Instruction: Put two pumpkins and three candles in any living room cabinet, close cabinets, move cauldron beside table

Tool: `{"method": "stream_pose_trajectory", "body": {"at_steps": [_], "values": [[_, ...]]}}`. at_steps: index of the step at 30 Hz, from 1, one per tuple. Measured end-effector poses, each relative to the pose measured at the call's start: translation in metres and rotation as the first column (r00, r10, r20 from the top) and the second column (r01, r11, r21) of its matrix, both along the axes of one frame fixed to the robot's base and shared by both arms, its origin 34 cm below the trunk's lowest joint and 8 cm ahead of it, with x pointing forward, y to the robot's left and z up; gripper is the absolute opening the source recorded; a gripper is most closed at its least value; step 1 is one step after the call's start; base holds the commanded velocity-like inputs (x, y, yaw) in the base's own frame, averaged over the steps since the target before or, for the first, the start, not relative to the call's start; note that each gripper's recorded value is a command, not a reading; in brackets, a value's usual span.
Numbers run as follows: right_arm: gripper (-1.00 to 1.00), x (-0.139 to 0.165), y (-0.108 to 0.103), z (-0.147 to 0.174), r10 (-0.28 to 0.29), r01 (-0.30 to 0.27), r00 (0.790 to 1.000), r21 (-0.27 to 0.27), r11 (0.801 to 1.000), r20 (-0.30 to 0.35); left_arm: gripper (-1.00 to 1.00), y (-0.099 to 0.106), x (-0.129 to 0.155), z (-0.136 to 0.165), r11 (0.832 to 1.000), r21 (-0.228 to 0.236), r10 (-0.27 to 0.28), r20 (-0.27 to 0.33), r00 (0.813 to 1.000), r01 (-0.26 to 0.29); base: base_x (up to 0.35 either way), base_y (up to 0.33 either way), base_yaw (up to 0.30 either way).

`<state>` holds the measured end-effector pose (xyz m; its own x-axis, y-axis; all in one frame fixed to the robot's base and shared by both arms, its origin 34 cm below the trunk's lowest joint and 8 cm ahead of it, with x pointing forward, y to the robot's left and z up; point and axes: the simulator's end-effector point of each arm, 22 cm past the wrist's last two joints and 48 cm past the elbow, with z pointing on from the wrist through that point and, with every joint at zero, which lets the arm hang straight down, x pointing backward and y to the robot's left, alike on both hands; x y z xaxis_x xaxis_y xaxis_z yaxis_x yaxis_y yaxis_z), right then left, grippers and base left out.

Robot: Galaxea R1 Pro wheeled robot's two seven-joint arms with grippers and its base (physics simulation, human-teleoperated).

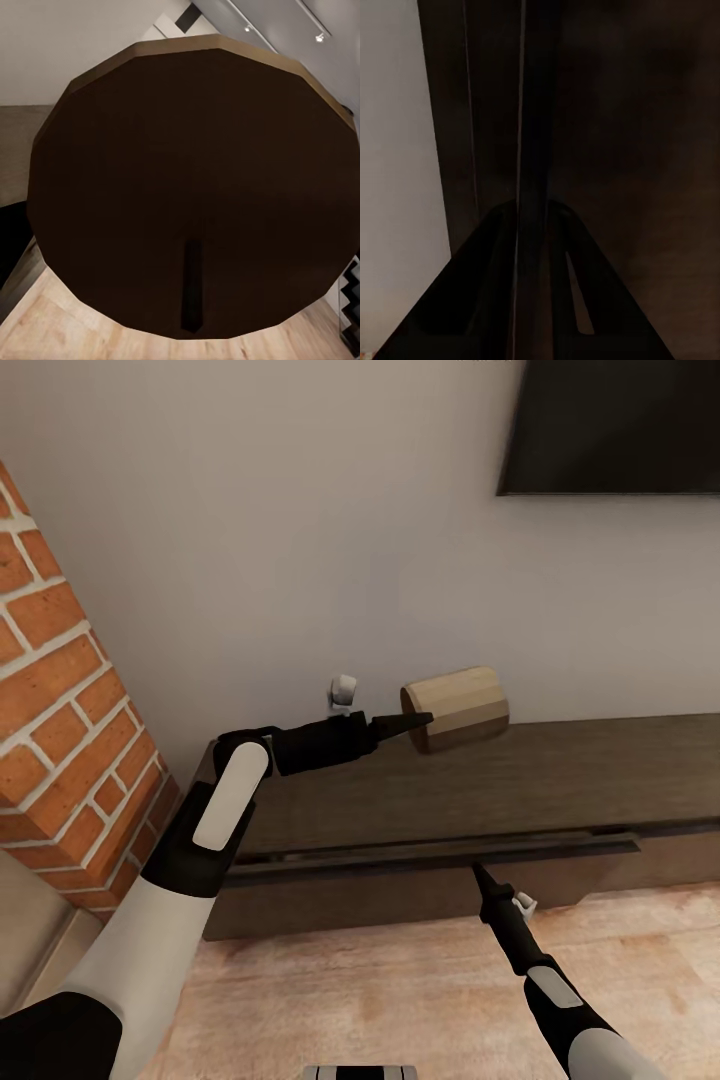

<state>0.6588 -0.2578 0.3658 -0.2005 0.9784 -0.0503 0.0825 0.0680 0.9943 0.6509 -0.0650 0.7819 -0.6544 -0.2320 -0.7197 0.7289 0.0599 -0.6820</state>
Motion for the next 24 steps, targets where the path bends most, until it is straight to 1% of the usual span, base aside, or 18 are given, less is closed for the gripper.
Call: {"method": "stream_pose_trajectory", "body": {"at_steps": [2,13,24], "values": [[-1.00,0.0001,-0.0003,-0.0002,-0.001,0.001,1.000,0.000,1.000,0.000,-1.00,0.0000,0.0004,-0.0002,1.000,0.000,0.001,0.001,1.000,-0.001,-0.164,0.000,0.000],[-1.00,0.0004,-0.0058,-0.0002,-0.020,0.020,1.000,0.005,1.000,0.000,-1.00,0.0000,0.0008,-0.0007,1.000,0.002,0.002,0.001,1.000,-0.002,-0.269,0.000,0.000],[-1.00,0.0002,-0.0064,0.0000,-0.022,0.022,1.000,0.005,1.000,0.001,-1.00,0.0001,0.0004,-0.0003,1.000,0.000,0.001,0.000,1.000,-0.001,-0.038,0.000,0.000]]}}
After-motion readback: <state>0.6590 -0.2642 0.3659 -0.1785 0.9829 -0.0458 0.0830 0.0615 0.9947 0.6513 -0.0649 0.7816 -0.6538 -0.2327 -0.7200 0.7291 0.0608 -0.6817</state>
